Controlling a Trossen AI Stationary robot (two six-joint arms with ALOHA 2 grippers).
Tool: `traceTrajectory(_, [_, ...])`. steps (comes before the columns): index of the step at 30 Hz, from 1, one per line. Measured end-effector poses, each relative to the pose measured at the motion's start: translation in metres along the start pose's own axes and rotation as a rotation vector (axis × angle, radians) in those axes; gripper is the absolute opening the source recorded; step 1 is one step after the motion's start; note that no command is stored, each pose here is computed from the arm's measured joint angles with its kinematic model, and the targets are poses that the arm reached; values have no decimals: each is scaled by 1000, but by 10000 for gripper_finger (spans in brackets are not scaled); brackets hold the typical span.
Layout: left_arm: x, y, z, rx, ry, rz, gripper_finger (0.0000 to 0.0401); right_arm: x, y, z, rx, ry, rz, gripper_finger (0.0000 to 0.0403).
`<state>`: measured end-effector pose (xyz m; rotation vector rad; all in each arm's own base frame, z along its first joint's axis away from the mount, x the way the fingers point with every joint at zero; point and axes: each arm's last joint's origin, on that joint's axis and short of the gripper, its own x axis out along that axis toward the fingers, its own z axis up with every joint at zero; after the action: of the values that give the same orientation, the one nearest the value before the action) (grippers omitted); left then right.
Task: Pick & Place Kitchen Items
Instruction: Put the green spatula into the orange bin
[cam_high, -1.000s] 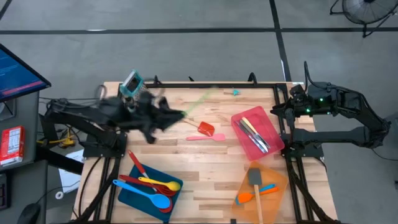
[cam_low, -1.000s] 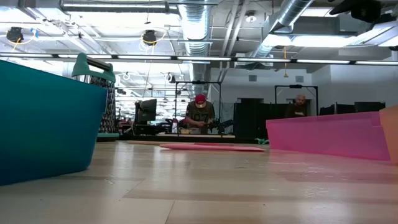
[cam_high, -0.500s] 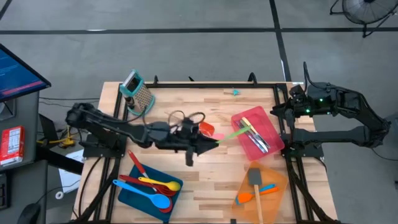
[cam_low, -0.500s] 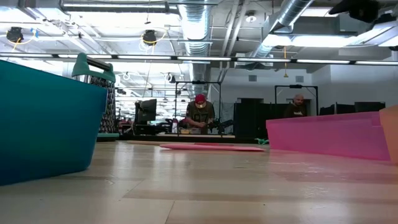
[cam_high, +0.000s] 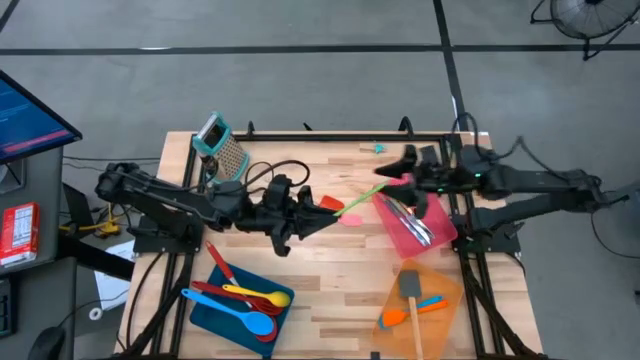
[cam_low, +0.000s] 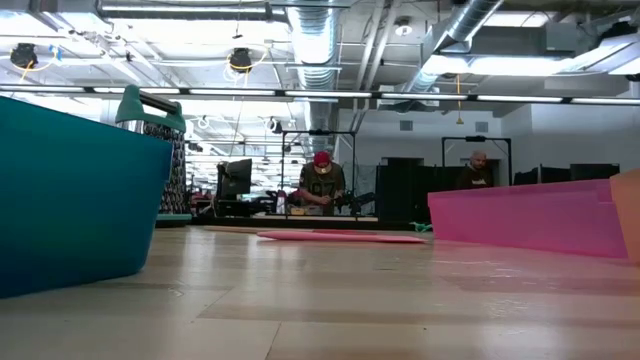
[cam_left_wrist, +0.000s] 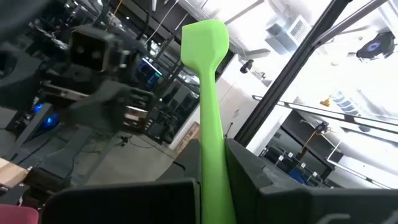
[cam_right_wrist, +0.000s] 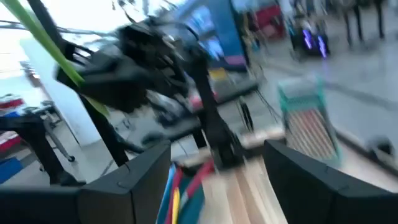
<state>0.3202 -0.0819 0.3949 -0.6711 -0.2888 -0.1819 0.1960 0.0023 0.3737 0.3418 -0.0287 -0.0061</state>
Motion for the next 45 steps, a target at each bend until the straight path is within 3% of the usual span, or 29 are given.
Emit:
traceTrajectory(7, [2,4,-1,2,-1,11,22,53,16,11,-134,-99,89,255])
traceTrajectory(15, [2,5,0,7,2,7,22,78,34,40,-220,-133,232,255])
traceTrajectory(26, [-1,3,13,8,-31,-45,22,70,37,45,-251,-9,234,255])
traceTrajectory(45, [1,15,16,23,-15,-7,22,65,58,52,-310,-133,330,255])
